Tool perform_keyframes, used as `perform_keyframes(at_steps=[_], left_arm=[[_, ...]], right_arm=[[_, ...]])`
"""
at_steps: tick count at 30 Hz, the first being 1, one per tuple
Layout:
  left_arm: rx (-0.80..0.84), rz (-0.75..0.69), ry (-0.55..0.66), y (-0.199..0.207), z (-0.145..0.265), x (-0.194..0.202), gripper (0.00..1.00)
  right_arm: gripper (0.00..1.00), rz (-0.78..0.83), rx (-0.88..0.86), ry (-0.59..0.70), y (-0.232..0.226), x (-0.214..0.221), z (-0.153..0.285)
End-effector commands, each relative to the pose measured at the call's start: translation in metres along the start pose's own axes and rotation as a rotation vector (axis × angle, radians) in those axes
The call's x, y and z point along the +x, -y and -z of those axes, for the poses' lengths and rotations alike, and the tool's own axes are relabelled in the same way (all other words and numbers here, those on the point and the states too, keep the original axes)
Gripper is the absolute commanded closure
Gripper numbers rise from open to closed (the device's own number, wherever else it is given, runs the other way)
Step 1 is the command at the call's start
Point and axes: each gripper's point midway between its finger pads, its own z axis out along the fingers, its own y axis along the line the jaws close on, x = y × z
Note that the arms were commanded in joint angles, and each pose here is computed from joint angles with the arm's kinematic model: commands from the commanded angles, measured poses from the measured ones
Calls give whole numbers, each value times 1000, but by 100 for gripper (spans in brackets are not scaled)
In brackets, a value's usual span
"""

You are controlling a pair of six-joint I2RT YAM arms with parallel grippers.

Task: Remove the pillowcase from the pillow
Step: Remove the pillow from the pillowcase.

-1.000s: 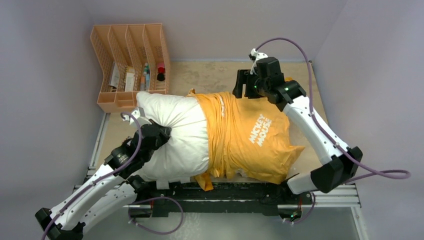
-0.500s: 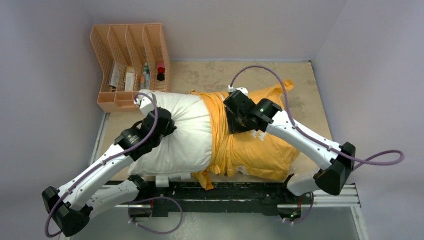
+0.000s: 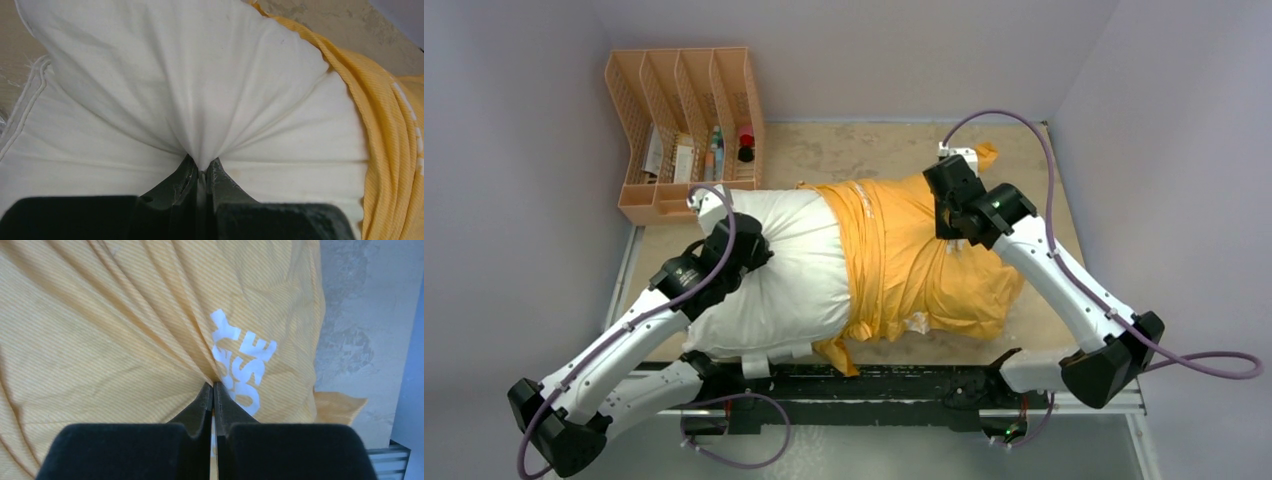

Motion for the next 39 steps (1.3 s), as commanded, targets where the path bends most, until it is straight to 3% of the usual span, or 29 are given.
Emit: perform_keyframes(at_steps=[1, 5, 7, 8, 10, 13, 16, 17, 18, 20, 21, 25, 29, 35, 39], left_arm=[[-157, -69, 31, -46, -1, -16, 100], [-104, -20, -24, -28, -6, -19, 100], [-55, 31, -36, -10, -9, -22, 100], [-20, 58, -46, 0, -10, -22, 100], [25, 92, -62, 14, -13, -21, 100], [28, 102, -63, 15, -16, -20, 100], [35, 81, -65, 16, -16, -19, 100], [42, 78, -65, 18, -16, -20, 100], [48, 73, -63, 19, -16, -21, 100], [30, 60, -52, 18, -16, -26, 100], [3, 43, -46, 14, -16, -29, 100], [-120, -4, -105, -24, -18, -38, 100], [-185, -3, -104, -62, -12, -48, 100], [-278, -23, -125, -93, -10, -46, 100], [-166, -9, -140, -75, -14, -42, 100]], right_arm=[[100, 56, 33, 54, 16, -24, 13], [97, 54, -103, -12, -3, -11, 40], [75, 19, -181, -22, -10, 0, 51], [56, -14, -217, -20, -11, 7, 59], [38, -50, -306, -55, -20, 27, 64], [34, -65, -400, -177, -33, 69, 63], [26, -62, -288, -247, -30, 108, 27], [26, -61, -222, -252, -27, 115, 11], [34, -75, -131, -239, -20, 115, -4], [82, -227, 90, -137, 4, 93, -13], [100, -275, 105, -54, 7, 75, -10], [100, -408, 138, 260, 42, 16, 5], [100, -442, 262, 385, 99, -8, 13], [100, -497, 322, 363, 130, -7, -3], [100, -441, 66, 272, 84, -13, -14]])
